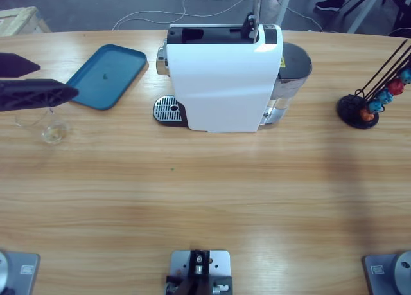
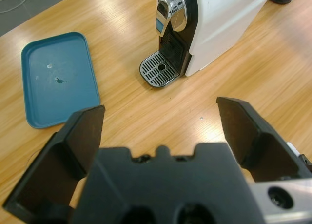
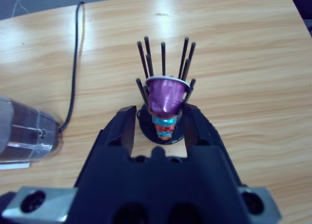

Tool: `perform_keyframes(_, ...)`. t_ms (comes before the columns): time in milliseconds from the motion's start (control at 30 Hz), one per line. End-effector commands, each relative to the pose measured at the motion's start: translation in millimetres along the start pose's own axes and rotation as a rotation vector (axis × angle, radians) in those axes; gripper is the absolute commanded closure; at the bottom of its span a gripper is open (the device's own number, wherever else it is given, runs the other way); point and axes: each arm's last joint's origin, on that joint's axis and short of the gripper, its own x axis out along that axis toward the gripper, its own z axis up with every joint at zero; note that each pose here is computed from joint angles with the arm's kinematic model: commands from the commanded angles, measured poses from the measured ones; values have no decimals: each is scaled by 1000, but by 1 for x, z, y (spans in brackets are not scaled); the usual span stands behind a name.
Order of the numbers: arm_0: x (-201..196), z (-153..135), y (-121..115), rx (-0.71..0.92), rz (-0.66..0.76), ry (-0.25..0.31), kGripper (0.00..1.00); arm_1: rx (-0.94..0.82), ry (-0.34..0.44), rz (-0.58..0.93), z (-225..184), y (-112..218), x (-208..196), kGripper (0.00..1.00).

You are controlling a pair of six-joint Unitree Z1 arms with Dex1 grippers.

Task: Pour coffee

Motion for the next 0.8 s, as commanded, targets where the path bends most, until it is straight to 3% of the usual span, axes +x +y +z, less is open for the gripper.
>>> perform_keyframes(33,-5,-16,0,-12,-14,7,9,-5,5,-42,-6,-5,-5,616)
perform_keyframes(800,-14,-29,2,-20,-16,-5,9,9,55,-49,-5,-2,12,624)
